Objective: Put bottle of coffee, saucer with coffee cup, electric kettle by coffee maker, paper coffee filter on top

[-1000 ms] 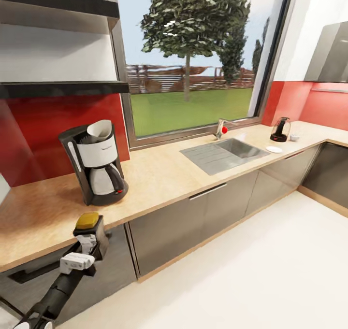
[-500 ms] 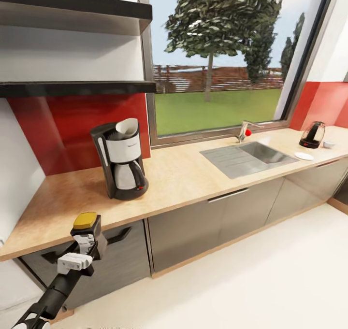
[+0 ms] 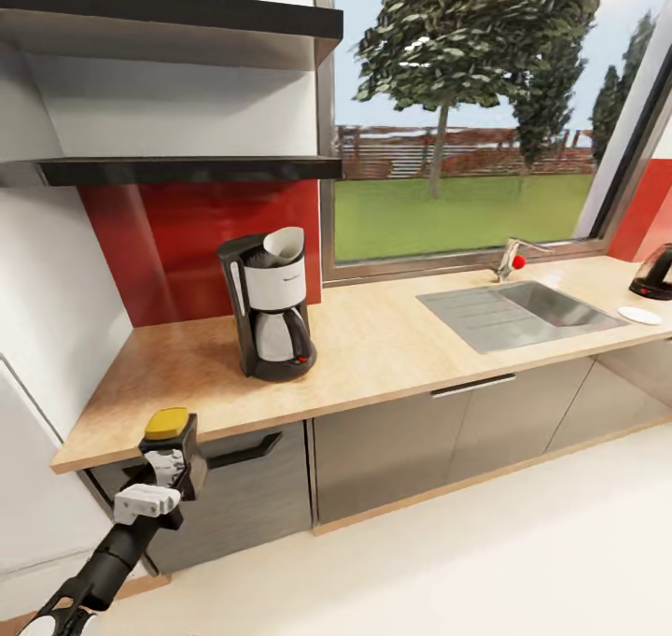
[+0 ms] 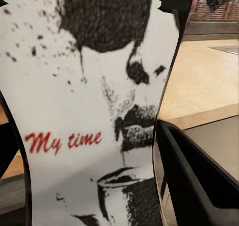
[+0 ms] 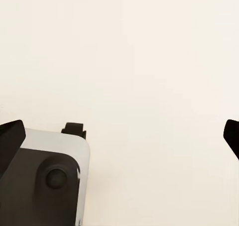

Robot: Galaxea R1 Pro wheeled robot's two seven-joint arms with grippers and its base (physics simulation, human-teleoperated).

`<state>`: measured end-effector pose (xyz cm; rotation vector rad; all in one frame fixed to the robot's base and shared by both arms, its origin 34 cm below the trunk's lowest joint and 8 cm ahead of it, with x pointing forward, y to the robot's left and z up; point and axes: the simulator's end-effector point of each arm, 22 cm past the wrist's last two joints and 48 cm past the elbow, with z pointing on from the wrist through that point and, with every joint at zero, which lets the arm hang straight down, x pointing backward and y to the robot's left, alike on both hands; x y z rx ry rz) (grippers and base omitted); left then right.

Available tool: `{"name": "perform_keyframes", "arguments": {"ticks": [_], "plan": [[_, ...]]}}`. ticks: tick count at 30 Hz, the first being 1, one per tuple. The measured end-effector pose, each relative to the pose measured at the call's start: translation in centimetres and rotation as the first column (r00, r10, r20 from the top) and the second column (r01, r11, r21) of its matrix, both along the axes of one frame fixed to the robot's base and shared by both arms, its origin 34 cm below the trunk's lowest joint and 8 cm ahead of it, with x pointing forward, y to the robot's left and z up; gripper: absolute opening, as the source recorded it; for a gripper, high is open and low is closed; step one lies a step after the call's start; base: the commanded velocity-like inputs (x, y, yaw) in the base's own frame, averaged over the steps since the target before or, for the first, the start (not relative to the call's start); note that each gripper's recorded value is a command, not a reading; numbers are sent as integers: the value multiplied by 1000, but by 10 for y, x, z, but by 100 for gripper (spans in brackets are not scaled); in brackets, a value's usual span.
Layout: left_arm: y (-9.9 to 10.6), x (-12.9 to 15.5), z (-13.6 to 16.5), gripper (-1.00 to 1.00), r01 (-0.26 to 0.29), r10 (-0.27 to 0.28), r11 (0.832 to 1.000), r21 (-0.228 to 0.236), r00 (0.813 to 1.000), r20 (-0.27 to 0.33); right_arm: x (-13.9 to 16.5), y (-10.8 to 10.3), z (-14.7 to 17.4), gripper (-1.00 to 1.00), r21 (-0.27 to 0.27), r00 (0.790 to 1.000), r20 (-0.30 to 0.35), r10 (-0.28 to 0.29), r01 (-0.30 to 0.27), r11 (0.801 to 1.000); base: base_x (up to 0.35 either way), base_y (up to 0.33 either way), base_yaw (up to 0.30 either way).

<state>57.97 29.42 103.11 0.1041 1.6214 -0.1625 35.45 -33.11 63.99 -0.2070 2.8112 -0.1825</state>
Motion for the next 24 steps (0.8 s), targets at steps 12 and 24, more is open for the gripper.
{"name": "perform_keyframes", "arguments": {"ticks": [12,24], "plan": [[21,91,80,-100,-17,18,999,-36,999,26,1,0,0,100,-1,1000,4,4,-4,1000,0,0,2],[40,108,82,-100,-83,83,996,40,996,-14,1,0,0,100,-1,1000,5,5,-5,1000,0,0,0]]}}
